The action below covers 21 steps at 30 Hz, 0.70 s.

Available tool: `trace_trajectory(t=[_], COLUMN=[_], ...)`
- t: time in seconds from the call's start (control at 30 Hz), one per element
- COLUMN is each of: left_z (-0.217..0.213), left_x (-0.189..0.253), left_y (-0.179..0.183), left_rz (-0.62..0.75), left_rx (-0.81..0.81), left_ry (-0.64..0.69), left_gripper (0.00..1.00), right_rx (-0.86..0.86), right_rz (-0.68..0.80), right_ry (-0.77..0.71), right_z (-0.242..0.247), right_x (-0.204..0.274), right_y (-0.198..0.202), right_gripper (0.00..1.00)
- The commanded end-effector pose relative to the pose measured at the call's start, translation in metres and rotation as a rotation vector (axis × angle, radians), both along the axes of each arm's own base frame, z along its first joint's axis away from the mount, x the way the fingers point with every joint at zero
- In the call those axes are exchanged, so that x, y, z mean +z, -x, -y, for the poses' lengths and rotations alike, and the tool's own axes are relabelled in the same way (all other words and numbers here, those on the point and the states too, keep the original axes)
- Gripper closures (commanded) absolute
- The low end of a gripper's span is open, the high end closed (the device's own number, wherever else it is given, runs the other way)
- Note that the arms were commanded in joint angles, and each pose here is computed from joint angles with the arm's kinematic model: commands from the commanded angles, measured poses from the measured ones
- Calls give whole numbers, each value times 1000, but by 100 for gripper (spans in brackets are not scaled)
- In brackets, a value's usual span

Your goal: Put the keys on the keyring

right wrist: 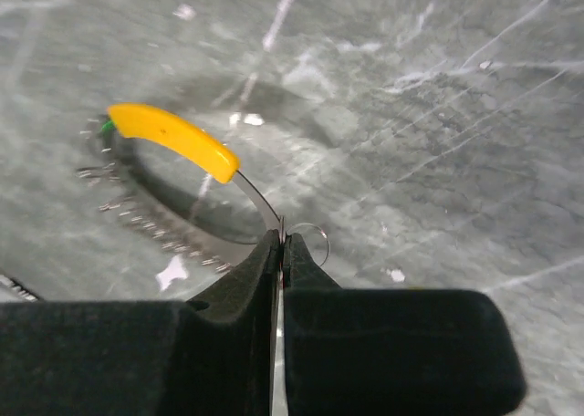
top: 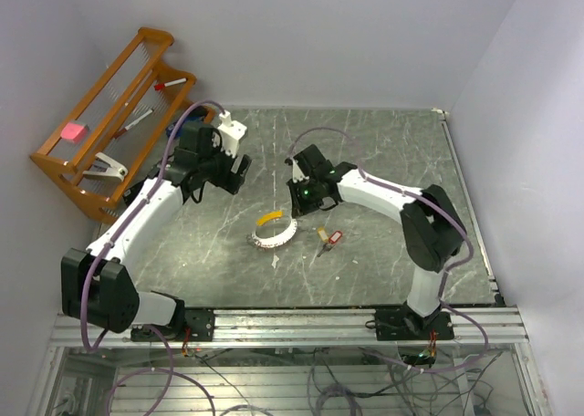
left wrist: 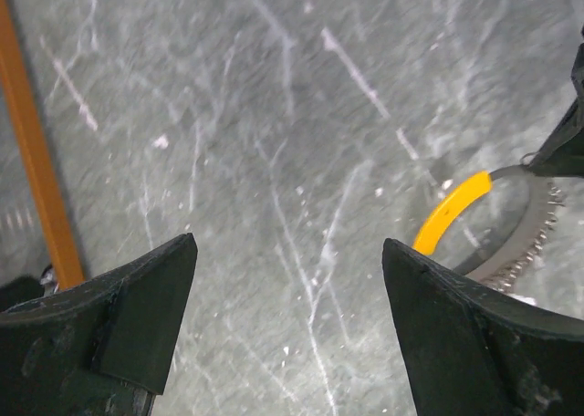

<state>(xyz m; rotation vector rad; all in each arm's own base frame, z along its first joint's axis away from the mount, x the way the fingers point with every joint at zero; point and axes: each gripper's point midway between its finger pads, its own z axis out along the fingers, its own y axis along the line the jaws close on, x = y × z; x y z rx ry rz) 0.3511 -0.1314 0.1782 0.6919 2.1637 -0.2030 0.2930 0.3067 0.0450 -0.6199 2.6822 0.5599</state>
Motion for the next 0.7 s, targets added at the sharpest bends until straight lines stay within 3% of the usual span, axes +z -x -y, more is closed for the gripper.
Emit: trace_trajectory(t=[0.0, 0.4, 0.53, 0.67], left_z=[33, 82, 101, 99], left_x=[32, 70, 76, 74], left_y=[-3, 0, 14, 15], left_rz=[13, 11, -31, -20], left_rx=[-106, -243, -311, -295], left_ry=[112, 367, 428, 393], left_gripper=[6, 7, 8, 7], right_rx=[29, 132, 110, 68], right_rz=[183, 289, 309, 331], right_ry=[-149, -401, -403, -355], right_z=[-16, -38, -38, -31], right_x=[76, 156, 167, 171], right_y=[-17, -2, -6, -14], right_gripper=[100, 100, 100, 100])
